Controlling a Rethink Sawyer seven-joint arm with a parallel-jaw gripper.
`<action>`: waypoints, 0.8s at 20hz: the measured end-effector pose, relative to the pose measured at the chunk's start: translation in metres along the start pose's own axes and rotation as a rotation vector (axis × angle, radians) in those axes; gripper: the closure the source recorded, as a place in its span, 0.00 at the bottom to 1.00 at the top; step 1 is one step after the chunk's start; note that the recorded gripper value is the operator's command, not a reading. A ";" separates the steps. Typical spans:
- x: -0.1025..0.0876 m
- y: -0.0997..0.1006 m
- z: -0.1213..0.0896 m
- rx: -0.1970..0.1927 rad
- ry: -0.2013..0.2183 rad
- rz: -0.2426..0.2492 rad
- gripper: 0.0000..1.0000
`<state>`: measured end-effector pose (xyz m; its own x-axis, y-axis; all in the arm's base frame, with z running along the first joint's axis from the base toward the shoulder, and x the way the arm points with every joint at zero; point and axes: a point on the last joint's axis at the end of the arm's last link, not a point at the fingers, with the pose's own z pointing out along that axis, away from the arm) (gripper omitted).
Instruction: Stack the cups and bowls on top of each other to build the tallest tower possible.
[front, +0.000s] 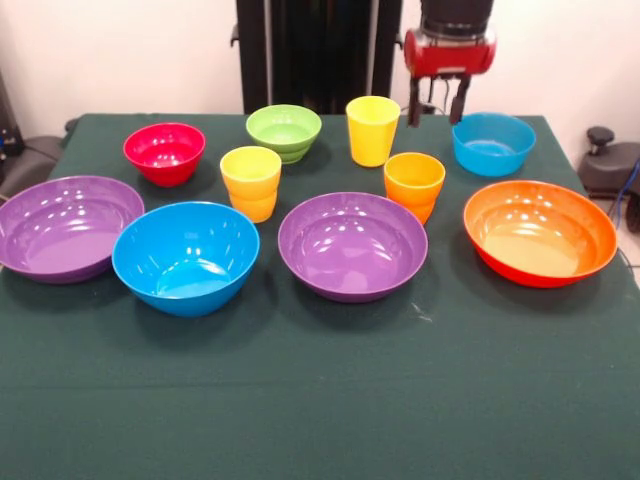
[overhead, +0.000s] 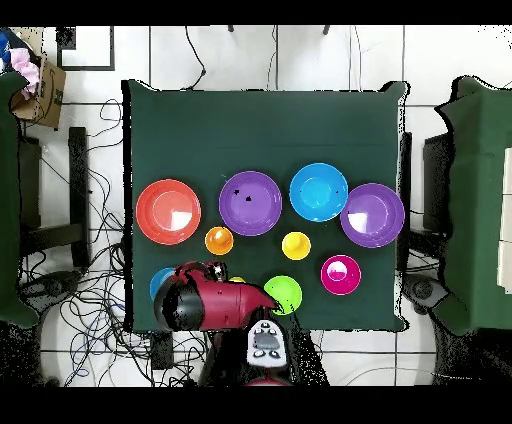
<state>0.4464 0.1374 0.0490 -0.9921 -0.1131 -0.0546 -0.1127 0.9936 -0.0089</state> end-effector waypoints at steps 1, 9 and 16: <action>0.003 0.001 0.005 -0.001 0.004 0.000 0.00; 0.018 0.003 0.025 -0.007 0.043 0.001 0.00; 0.010 0.002 0.016 -0.002 0.018 -0.001 0.00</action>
<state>0.4370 0.1382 0.0323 -0.9928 -0.1140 -0.0367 -0.1139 0.9935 -0.0072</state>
